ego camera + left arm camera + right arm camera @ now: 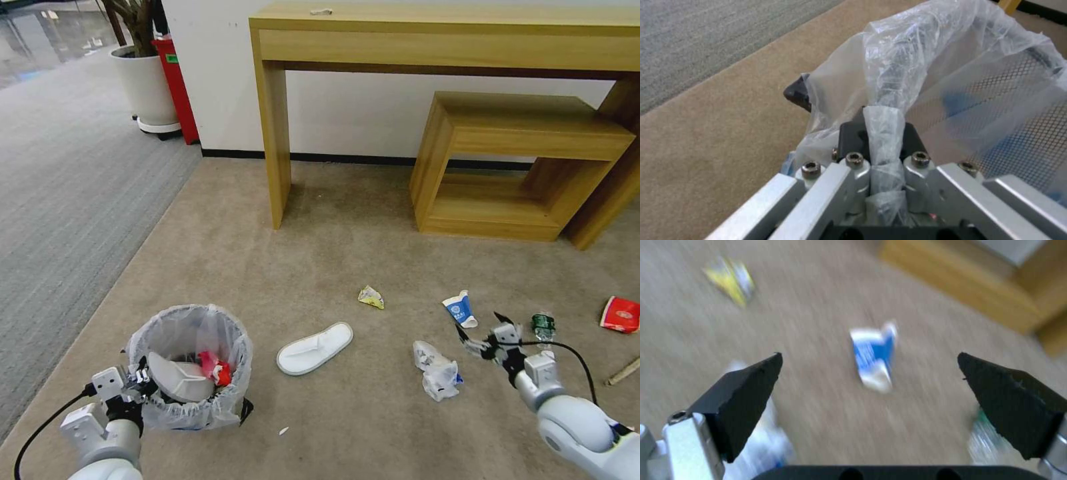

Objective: Pick up the trash bin and place the garbage on the floor into it.

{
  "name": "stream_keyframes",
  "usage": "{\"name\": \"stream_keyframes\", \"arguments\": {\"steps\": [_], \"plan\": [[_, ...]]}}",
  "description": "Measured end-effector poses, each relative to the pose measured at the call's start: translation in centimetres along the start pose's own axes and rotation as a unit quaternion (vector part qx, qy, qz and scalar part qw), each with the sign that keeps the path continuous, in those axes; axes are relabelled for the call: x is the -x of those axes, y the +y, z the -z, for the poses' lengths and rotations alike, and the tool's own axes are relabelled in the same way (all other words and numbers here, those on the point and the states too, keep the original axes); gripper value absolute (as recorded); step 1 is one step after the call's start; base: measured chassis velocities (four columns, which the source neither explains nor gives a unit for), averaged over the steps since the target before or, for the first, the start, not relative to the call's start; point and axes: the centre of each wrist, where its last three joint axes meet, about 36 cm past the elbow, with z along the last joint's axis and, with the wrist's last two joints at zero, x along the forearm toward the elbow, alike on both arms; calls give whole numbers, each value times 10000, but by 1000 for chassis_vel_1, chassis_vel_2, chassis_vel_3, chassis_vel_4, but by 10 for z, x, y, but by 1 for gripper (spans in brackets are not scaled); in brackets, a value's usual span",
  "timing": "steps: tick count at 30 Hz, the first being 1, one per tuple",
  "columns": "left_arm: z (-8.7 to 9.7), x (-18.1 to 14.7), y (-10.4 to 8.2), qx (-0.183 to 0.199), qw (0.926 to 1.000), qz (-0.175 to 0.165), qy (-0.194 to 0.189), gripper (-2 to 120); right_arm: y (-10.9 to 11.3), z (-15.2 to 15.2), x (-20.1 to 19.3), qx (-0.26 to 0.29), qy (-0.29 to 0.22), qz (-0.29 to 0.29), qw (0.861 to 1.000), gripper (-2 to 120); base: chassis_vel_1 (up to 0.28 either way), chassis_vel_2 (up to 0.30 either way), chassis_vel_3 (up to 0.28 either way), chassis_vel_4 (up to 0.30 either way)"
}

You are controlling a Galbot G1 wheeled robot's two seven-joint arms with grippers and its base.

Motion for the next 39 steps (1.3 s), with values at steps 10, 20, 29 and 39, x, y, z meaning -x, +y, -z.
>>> {"name": "stream_keyframes", "arguments": {"steps": [10,20,29,39], "plan": [[-7,4,-5,-17,10000,-76,15,3,5,-24,-17,-163,485,100,9986,99,0,0,0,0],[-11,2,-5,22,10000,-50,20,3,38,-67,2,129,-419,1139,9925,100,0,0,0,0],[-15,-2,-1,65,10000,11,34,3,52,-112,30,117,-1288,2355,9632,100,0,0,0,0],[-17,2,-1,71,10000,13,54,3,-2,-131,49,37,-1187,1523,9812,96,0,0,0,0]]}}
